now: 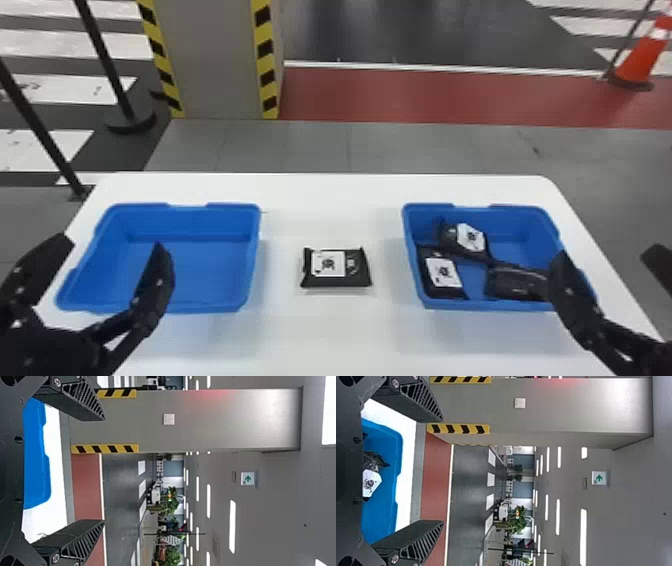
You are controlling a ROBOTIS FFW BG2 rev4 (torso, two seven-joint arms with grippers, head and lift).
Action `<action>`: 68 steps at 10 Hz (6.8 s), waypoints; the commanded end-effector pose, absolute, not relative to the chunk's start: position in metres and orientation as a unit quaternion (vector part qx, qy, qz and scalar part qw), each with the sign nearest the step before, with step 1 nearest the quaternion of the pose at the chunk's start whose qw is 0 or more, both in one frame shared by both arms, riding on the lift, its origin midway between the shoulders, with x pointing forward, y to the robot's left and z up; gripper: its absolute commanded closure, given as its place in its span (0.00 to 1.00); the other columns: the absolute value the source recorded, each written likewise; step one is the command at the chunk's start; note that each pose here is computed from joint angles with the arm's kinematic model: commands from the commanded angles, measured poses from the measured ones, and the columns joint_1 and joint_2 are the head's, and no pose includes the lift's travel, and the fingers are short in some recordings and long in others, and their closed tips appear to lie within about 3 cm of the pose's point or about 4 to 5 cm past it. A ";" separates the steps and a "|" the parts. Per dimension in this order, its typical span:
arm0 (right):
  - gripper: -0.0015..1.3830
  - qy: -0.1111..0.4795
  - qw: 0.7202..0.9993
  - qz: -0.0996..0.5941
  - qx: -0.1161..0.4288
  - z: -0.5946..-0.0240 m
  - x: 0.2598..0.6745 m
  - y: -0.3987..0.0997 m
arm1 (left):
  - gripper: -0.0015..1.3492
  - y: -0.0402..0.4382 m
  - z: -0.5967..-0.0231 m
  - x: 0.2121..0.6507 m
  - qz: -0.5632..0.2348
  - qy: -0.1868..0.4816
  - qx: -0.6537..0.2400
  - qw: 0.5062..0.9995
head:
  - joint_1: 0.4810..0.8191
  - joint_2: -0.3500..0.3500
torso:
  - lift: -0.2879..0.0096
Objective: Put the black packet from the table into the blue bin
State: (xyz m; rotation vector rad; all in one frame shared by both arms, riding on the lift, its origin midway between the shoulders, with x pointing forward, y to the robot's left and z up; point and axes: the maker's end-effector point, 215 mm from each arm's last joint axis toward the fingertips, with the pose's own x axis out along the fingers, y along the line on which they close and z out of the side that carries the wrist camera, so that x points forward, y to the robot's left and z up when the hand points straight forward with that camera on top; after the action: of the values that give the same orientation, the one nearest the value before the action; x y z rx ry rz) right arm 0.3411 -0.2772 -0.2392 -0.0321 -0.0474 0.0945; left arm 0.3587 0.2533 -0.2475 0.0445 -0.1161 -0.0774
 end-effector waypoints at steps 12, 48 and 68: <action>0.07 0.006 0.996 0.091 0.009 -0.278 0.403 -0.247 | 0.08 0.249 -0.253 0.359 -0.044 -0.050 0.019 0.998 | 0.63 0.46 | 0.60; 0.85 0.373 0.818 0.414 -0.143 -0.511 0.534 -0.028 | 0.08 0.247 -0.248 0.366 -0.042 -0.063 0.019 0.997 | 0.63 0.91 | 0.60; 0.06 -0.018 0.992 0.109 -0.060 -0.255 0.391 -0.263 | 0.08 0.257 -0.244 0.357 -0.032 -0.066 0.025 0.997 | 0.63 0.46 | 0.60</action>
State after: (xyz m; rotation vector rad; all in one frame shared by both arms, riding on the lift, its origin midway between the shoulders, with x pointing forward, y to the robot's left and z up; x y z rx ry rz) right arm 0.3999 -0.2660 -0.2591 -0.1413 -0.0120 0.2117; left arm 0.3568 0.2571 -0.2461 0.0490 -0.1291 -0.0659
